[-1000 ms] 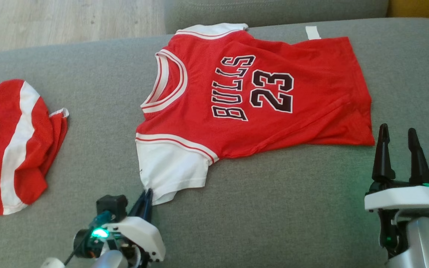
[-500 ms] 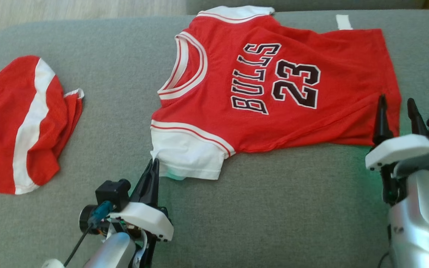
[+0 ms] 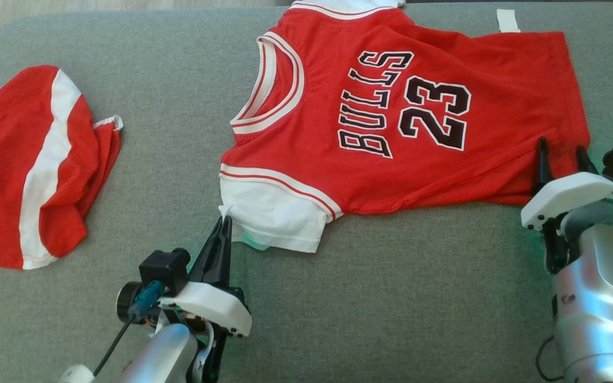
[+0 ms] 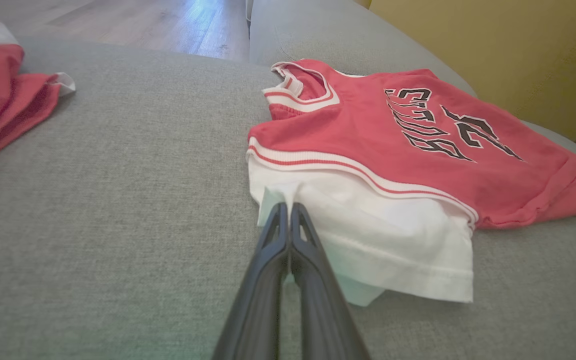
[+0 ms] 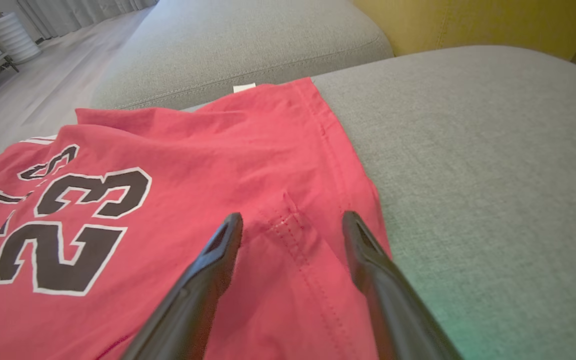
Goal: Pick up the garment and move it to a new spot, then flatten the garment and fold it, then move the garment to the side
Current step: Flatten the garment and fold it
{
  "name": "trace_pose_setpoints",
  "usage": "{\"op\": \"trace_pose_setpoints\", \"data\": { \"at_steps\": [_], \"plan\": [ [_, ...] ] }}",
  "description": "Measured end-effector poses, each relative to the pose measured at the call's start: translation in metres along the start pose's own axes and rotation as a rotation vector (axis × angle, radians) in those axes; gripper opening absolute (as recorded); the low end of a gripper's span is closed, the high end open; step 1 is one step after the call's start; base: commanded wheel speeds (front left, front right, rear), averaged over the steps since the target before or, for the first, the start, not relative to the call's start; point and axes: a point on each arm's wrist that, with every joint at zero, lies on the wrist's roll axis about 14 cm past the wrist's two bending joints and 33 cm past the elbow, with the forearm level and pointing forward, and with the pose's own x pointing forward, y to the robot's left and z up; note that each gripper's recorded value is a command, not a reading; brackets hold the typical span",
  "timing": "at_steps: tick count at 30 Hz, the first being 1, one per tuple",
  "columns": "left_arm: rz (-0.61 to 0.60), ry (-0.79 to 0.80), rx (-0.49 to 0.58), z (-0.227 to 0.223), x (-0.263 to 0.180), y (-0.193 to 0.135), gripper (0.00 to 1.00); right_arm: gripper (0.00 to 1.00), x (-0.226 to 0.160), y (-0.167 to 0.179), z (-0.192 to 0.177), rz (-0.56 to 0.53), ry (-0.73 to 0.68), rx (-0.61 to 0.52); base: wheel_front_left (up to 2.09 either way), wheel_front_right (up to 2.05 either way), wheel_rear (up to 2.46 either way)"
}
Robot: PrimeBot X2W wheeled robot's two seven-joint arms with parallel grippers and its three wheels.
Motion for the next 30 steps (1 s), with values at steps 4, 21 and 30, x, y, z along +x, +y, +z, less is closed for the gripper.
{"op": "trace_pose_setpoints", "data": {
  "at_steps": [4,21,30],
  "plan": [
    [-0.004,0.009,0.0,-0.003,0.001,-0.001,0.0,1.0,0.004,0.001,-0.003,0.0,0.011,0.003,0.0,0.0,0.0],
    [-0.007,0.013,0.007,-0.003,0.005,0.0,0.0,0.0,0.014,0.012,-0.009,0.028,0.027,-0.026,0.0,0.0,0.0],
    [-0.013,-0.011,0.018,0.006,0.003,-0.003,0.0,0.0,0.007,0.013,0.011,0.04,-0.056,-0.068,0.0,0.0,0.0]
  ]
}}
